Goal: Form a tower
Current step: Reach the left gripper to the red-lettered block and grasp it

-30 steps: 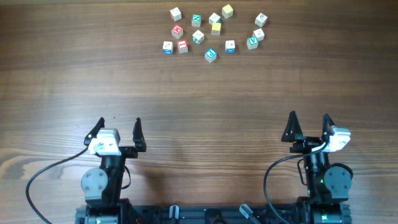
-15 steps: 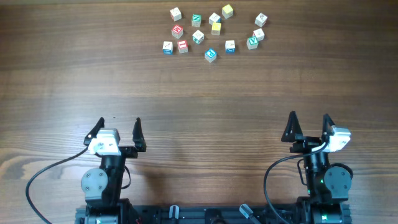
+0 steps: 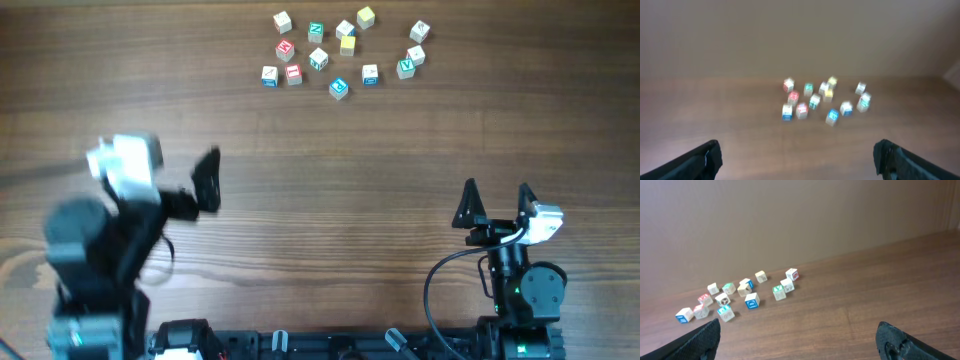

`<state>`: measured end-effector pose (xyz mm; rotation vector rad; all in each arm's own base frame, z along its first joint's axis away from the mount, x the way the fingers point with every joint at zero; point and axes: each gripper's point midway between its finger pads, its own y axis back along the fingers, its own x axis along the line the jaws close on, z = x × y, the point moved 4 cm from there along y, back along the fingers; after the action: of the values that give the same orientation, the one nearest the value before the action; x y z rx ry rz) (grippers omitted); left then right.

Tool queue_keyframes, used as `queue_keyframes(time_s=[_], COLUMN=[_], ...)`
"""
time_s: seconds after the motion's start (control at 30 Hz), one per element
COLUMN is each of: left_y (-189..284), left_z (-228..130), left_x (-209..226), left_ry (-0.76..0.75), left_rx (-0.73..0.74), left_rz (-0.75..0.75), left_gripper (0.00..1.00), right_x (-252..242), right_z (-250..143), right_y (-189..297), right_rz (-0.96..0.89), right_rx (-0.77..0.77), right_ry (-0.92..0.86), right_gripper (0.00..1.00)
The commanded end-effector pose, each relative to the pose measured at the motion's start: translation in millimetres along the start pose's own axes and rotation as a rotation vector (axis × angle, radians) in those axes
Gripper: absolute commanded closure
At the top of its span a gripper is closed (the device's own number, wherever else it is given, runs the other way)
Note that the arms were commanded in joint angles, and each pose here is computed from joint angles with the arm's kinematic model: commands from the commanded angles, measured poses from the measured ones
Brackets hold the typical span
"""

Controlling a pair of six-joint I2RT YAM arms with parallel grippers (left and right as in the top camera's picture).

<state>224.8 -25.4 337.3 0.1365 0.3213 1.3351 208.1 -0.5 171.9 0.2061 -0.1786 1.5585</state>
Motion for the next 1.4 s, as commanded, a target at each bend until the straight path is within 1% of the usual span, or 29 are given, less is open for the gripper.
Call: queue_keyframes(time_s=[0.0, 0.1, 0.13, 0.2, 0.23, 0.27, 0.3, 0.37, 0.43, 0.53, 0.63, 0.7, 0.73, 0.8, 0.87, 0.93, 0.97, 1.03, 1.07, 1.1, 1.17, 1.2, 1.23, 1.27, 1.3, 1.33, 1.37], left_y=[-34.8, -76.0, -99.8, -147.7, -170.8, -204.0, -221.4, -258.8, -303.3, -351.5, -396.6, -420.4, -429.0, -442.4, -449.8, -454.7, -455.5, -459.2, -459.8, -460.6, -460.8, -460.8, -460.7, -460.4, -460.3, -460.2, -460.2], left_z=[58.5, 86.5, 92.8, 93.8, 88.5, 78.4, 70.9, 52.3, 20.6, -10.0, -62.3, -104.6, -122.2, -146.1, -157.7, -158.3, -157.9, -159.0, -160.0, -162.5, -163.7, -163.7, -163.8, -164.0, -164.0, -164.0, -164.1], left_x=[-5.9, -10.6, -17.2, -30.4, -31.6, -29.2, -28.9, -33.0, -28.2, -21.1, -10.6, -3.1, 0.4, 6.9, 13.9, 20.9, 22.1, 23.7, 23.7, 23.6, 23.5, 23.5, 22.9, 19.8, 18.0, 17.6, 17.6], left_ry=[0.040, 0.041, 0.001, -0.099, -0.140, -0.199, -0.235, -0.308, -0.312, -0.315, -0.311, -0.306, -0.303, -0.300, -0.297, -0.295, -0.295, -0.296, -0.296, -0.292, -0.292, -0.292, -0.291, -0.286, -0.283, -0.283, -0.283], left_rx=[0.128, 0.243, 0.288, 0.337, 0.355, 0.358, 0.363, 0.366, 0.393, 0.371, 0.401, 0.442, 0.458, 0.464, 0.459, 0.435, 0.430, 0.412, 0.411, 0.413, 0.415, 0.415, 0.415, 0.413, 0.412, 0.412, 0.412], left_rz=[-0.067, -0.099, -0.131, -0.176, -0.158, -0.109, -0.099, -0.123, -0.129, -0.128, -0.126, -0.126, -0.126, -0.123, -0.116, -0.105, -0.104, -0.102, -0.103, -0.105, -0.106, -0.106, -0.110, -0.133, -0.147, -0.150, -0.150], left_gripper=[0.00, 0.00, 0.00, 0.00, 0.00, 0.00, 0.00, 0.00, 0.00, 0.00, 0.00, 0.00, 0.00, 0.00, 0.00, 0.00, 0.02, 0.21, 0.25, 0.25, 0.29, 0.28, 0.14, 0.08, 0.08, 0.17, 0.20], right_x=[-2.0, -2.0, -2.0, -2.0, -2.0, -2.0, -2.0, -2.0, -2.0, -2.0, -2.0, -2.0, -2.0, -2.0, -2.0, -2.0, -2.0, -2.0, -2.0, -2.1, -2.0, -2.0, -2.0, -2.0, -2.0, -2.0, -2.0], right_z=[1.5, 1.5, 1.6, 1.6, 1.6, 1.6, 1.6, 1.6, 1.6, 1.6, 1.5, 1.6, 1.6, 1.6, 1.6, 1.6, 1.6, 1.6, 1.6, 1.5, 1.6, 1.6, 1.6, 1.6, 1.6, 1.5, 1.5], right_y=[0.2, 0.2, 0.2, 0.2, 0.2, 0.2, 0.2, 0.2, 0.2, 0.2, 0.2, 0.2, 0.2, 0.2, 0.2, 0.2, 0.2, 0.2, 0.2, 0.2, 0.2, 0.2, 0.2, 0.2, 0.2, 0.2, 0.2], right_rz=[-0.013, -0.013, -0.012, -0.012, -0.012, -0.012, -0.012, -0.012, -0.012, -0.012, -0.013, -0.012, -0.012, -0.012, -0.012, -0.012, -0.012, -0.012, -0.012, -0.013, -0.012, -0.012, -0.012, -0.012, -0.012, -0.013, -0.013], right_rx=[-0.010, -0.010, -0.010, -0.010, -0.010, -0.010, -0.010, -0.010, -0.010, -0.010, -0.010, -0.010, -0.010, -0.010, -0.010, -0.010, -0.010, -0.010, -0.010, -0.010, -0.010, -0.010, -0.010, -0.010, -0.010, -0.010, -0.010], right_ry=[0.007, 0.007, 0.007, 0.007, 0.007, 0.007, 0.007, 0.007, 0.007, 0.007, 0.007, 0.007, 0.007, 0.007, 0.007, 0.007, 0.007, 0.007, 0.007, 0.007, 0.007, 0.007, 0.007, 0.007, 0.007, 0.007, 0.007], right_gripper=[0.00, 0.00, 0.00, 0.00, 0.00, 0.00, 0.00, 0.00, 0.00, 0.00, 0.00, 0.00, 0.00, 0.00, 0.00, 0.00, 0.00, 0.01, 0.00, 0.00, 0.00, 0.00, 0.00, 0.00, 0.00, 0.00, 0.01])
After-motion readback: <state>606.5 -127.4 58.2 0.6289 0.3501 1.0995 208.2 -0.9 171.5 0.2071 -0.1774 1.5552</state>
